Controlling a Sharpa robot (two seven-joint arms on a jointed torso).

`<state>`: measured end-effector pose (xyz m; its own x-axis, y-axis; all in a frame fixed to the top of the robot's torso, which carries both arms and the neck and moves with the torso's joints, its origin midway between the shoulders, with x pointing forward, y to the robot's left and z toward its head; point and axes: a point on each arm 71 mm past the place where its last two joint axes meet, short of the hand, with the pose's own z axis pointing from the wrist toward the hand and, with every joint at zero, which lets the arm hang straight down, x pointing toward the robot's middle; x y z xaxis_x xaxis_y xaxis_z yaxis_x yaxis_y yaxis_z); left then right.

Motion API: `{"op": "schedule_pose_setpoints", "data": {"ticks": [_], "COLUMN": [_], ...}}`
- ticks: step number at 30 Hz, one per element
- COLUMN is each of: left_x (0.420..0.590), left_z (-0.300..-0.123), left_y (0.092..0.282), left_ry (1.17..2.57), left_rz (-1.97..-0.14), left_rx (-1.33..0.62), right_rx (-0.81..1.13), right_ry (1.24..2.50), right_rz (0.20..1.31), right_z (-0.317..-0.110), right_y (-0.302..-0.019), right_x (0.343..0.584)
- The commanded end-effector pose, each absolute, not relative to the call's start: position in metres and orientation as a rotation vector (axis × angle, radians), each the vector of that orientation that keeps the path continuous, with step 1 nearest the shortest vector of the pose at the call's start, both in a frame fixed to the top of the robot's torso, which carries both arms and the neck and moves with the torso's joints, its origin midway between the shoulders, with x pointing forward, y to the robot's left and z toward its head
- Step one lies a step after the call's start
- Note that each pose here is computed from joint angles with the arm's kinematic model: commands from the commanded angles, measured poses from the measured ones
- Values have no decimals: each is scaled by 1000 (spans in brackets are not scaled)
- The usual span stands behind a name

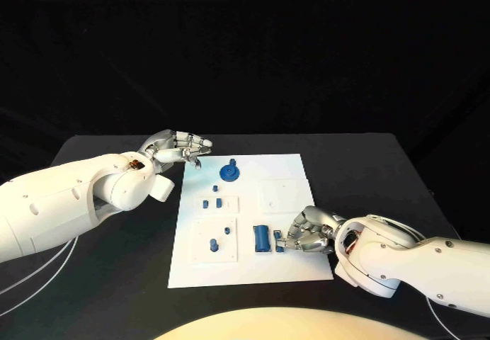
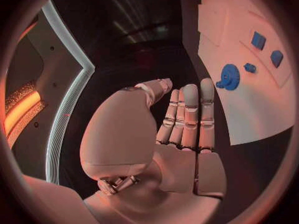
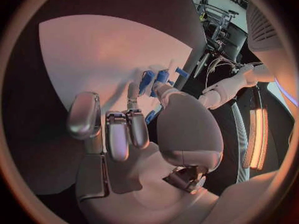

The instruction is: Assemble the parts on the task board

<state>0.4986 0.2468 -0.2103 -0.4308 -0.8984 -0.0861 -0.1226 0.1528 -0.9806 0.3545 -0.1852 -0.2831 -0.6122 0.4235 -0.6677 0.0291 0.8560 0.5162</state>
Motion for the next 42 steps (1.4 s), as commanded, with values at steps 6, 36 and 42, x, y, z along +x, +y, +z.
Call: {"op": "schedule_pose_setpoints", "data": {"ticks": [6, 36, 42], "left_x": [498, 498, 498], "left_z": [-209, -209, -209], "left_y": [245, 244, 244], "left_ry": [1699, 1702, 1702], "left_rz": [-1354, -1359, -1359], "left_rx": [-984, -982, -982], "right_rx": [297, 302, 280], "right_ry": [2251, 2227, 2244], "right_rz": [670, 608, 591], "right_z": [-283, -291, -294], "right_y": [-185, -186, -185], "right_x": [346, 360, 363]}}
